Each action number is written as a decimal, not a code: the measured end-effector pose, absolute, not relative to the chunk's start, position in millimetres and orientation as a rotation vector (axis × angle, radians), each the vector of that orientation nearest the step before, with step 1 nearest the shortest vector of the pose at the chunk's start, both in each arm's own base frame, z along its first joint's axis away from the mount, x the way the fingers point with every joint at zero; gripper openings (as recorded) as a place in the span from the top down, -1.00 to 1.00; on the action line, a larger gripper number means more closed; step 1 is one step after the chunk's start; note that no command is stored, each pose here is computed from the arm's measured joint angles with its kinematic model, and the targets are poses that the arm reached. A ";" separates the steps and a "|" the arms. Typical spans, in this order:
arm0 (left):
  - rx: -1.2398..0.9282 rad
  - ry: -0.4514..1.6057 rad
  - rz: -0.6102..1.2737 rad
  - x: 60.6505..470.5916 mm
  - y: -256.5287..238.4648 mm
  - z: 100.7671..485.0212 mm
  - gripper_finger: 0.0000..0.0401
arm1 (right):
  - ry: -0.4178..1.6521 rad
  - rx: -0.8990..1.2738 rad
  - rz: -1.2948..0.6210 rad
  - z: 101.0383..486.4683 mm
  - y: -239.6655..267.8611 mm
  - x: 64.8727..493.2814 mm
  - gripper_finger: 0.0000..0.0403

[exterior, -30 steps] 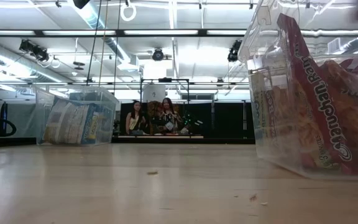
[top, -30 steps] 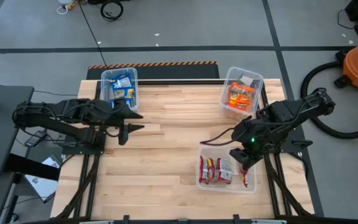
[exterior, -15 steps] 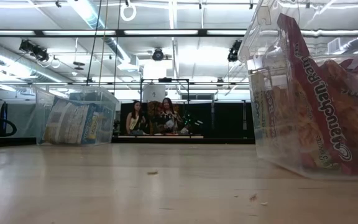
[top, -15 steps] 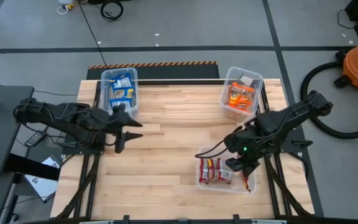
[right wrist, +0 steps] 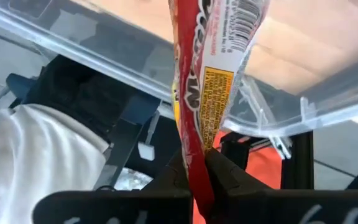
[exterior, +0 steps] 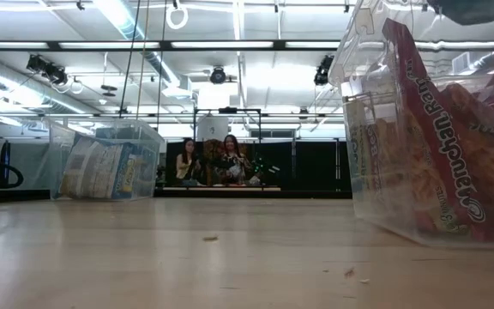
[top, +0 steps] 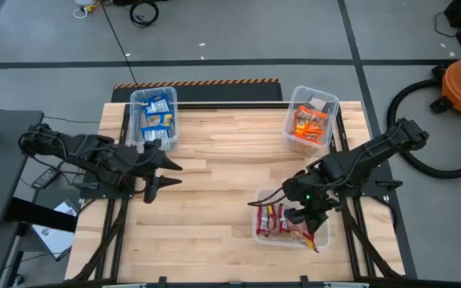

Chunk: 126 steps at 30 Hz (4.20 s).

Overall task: Sort Maruchan noodles
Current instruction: Put the red noodle pack into the bottom transparent bin, then adjust the bottom transparent bin

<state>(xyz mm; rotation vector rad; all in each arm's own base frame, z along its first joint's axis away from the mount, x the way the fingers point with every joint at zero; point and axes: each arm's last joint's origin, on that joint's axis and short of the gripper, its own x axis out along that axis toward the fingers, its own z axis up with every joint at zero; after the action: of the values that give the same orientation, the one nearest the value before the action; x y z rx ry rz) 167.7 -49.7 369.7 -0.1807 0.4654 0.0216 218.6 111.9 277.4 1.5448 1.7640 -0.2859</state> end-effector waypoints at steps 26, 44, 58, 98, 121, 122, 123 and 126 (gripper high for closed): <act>-0.191 0.447 0.027 166.3 -55.0 371.0 0.02 | 1.813 1.682 -0.452 240.7 78.7 217.0 0.95; -0.217 0.439 0.031 166.8 -55.2 371.5 0.02 | 1.609 1.638 -0.505 228.2 62.6 224.2 0.82; -0.143 0.517 0.050 199.8 -82.7 349.2 0.02 | 1.482 1.602 -0.441 258.0 68.6 201.2 0.44; -0.132 0.512 -0.015 361.3 -128.6 205.8 0.02 | 0.789 0.784 -0.317 245.1 41.8 309.7 0.43; -0.128 0.676 -0.039 315.9 -138.8 237.1 0.02 | 1.205 0.722 -0.388 262.0 55.4 296.2 0.43; -0.130 0.673 -0.040 314.2 -138.1 239.8 0.02 | 1.215 0.728 -0.398 261.9 57.7 294.4 0.43; -0.131 0.670 -0.040 312.3 -137.2 243.1 0.02 | 1.226 0.735 -0.411 262.1 59.6 292.2 0.43; -0.123 0.681 -0.031 305.9 -133.7 249.8 0.02 | 1.276 0.749 -0.442 262.6 67.9 283.5 0.43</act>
<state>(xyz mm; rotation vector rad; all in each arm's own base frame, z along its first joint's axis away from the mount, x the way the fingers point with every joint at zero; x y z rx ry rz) 305.9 -133.7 249.8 -0.1229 0.6805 -0.0308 283.5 67.9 262.6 0.7493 1.2762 -0.4422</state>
